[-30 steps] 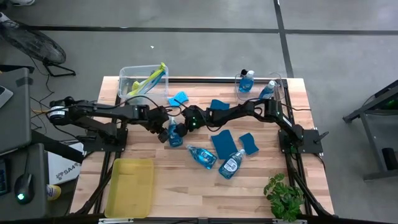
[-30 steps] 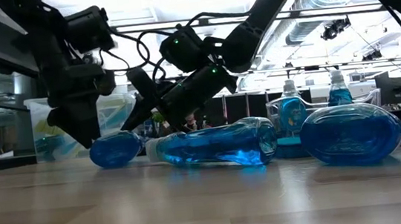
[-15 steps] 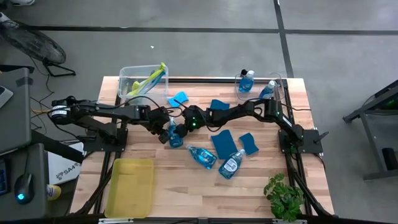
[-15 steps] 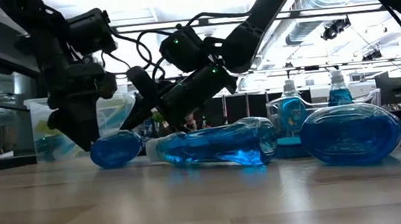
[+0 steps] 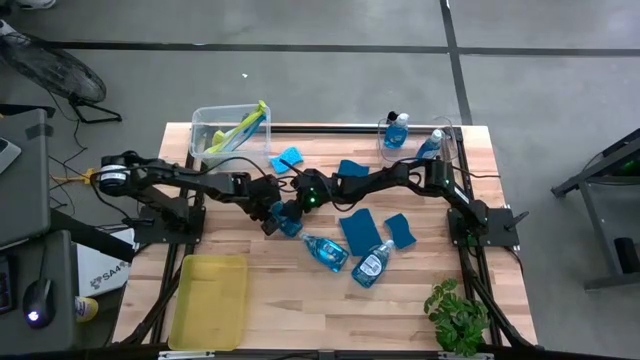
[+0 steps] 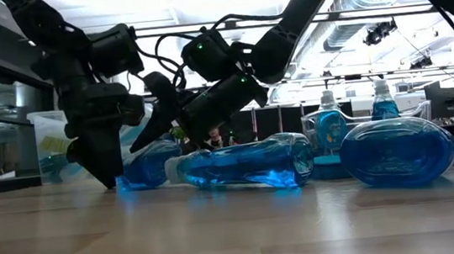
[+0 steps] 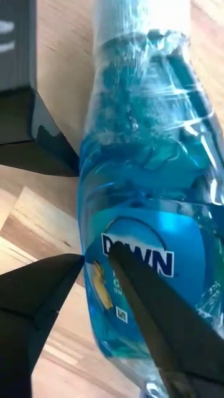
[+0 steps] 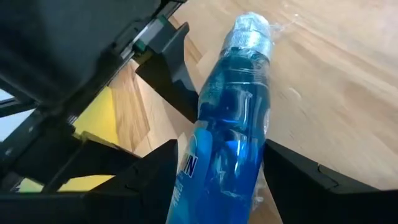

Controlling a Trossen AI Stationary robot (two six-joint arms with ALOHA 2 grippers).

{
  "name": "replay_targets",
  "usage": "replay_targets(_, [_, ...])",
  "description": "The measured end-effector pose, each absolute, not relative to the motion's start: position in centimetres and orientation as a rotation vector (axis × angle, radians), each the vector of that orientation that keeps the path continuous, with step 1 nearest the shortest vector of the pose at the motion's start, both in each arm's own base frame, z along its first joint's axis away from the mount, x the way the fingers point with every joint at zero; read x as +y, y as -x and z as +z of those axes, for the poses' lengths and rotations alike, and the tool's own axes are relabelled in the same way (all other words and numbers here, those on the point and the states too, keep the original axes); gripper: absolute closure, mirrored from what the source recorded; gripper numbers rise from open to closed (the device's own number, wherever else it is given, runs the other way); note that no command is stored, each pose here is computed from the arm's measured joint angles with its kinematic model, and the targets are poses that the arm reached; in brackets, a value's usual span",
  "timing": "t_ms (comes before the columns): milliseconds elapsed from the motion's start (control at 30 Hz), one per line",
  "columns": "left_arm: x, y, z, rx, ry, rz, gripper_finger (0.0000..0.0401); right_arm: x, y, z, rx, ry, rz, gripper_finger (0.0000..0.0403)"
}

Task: Pick & Place Kitchen Sink Supplies
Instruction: Put the top soap dispenser into the transparent bin

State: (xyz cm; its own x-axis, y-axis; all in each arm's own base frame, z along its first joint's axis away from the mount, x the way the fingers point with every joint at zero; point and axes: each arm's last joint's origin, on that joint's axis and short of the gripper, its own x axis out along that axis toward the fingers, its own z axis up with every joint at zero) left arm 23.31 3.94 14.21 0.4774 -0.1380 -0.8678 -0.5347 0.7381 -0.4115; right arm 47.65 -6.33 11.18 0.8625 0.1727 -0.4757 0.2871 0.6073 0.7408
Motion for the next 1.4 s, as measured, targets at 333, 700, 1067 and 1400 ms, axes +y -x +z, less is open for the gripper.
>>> replay_targets(333, [4.0, -23.3, 14.2, 1.062, 0.702, 0.276, 0.0192, -6.1, -47.3, 10.9, 0.624, -0.845, 0.056, 0.0183])
replay_targets(700, [4.1, -23.5, 14.2, 1.044, 0.689, 0.278, 0.0192, -5.9, -47.3, 10.9, 0.641, -0.823, 0.103, 0.0198])
replay_targets(1067, [4.1, -23.6, 14.2, 1.033, 0.676, 0.273, 0.0192, -6.1, -47.2, 10.9, 0.65, -0.823, 0.146, 0.0283])
replay_targets(1400, [4.1, -22.0, 16.8, 0.97, 0.587, 0.347, 0.0192, -7.2, -47.1, 11.8, 0.612, -0.795, 0.147, 0.0302])
